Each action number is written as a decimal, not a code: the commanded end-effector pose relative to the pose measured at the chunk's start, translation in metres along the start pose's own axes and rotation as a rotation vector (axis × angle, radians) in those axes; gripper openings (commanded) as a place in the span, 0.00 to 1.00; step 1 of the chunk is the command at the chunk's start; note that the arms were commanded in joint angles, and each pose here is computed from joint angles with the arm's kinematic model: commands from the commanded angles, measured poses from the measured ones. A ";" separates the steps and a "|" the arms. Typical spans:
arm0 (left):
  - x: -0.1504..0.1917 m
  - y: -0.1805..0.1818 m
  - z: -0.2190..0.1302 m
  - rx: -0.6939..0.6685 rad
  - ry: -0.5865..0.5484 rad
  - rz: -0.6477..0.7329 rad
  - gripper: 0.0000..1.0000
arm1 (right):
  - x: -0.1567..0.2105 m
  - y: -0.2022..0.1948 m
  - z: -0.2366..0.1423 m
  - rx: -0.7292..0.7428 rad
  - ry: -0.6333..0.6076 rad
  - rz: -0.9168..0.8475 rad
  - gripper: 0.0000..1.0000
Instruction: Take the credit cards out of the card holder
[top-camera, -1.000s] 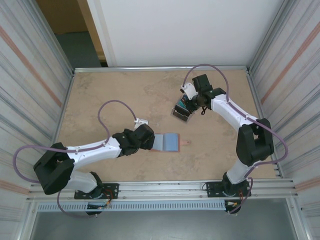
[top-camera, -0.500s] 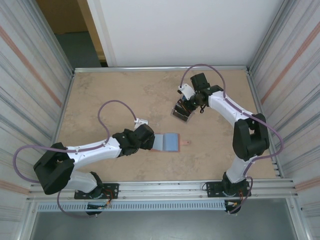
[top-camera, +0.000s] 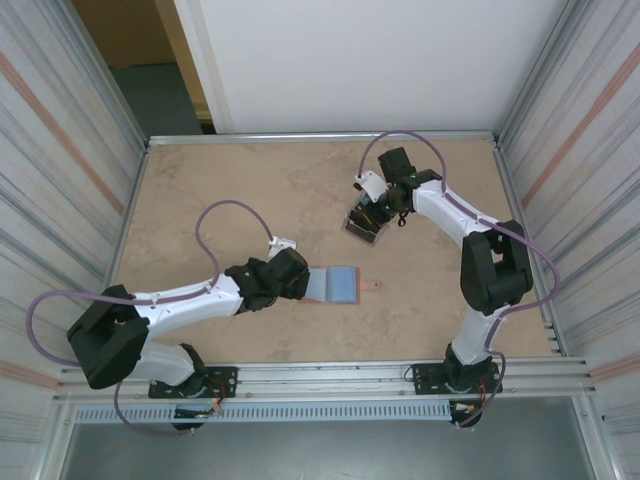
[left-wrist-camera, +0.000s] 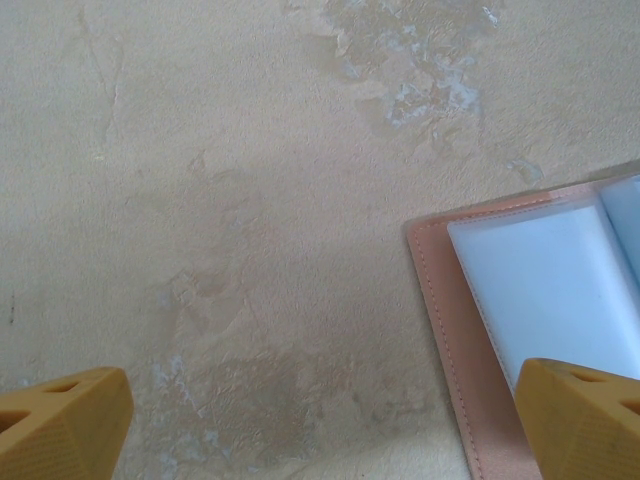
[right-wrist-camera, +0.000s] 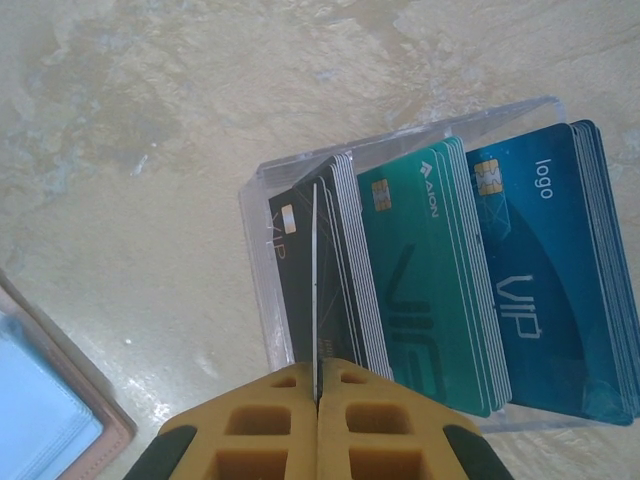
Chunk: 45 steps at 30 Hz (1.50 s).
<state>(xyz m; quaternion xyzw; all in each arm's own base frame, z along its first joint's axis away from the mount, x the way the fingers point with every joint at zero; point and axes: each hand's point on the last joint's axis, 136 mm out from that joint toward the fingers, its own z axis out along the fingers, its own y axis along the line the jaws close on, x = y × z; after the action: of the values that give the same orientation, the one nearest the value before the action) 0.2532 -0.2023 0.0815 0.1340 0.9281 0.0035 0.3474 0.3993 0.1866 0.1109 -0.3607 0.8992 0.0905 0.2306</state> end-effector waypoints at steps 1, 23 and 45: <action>0.000 0.006 0.002 -0.023 0.002 -0.021 0.99 | 0.000 0.000 0.001 -0.017 0.015 -0.020 0.00; 0.002 0.007 0.004 -0.031 0.013 -0.023 0.99 | 0.007 0.010 0.015 -0.068 0.084 -0.034 0.04; -0.002 0.005 0.004 -0.026 0.010 -0.024 0.99 | 0.002 0.009 0.008 -0.035 0.086 -0.015 0.19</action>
<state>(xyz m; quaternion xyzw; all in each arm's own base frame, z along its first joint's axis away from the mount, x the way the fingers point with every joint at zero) 0.2539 -0.1999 0.0749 0.1325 0.9311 0.0113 0.3397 0.3957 0.1922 0.0871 -0.3773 0.9050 0.0892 0.1751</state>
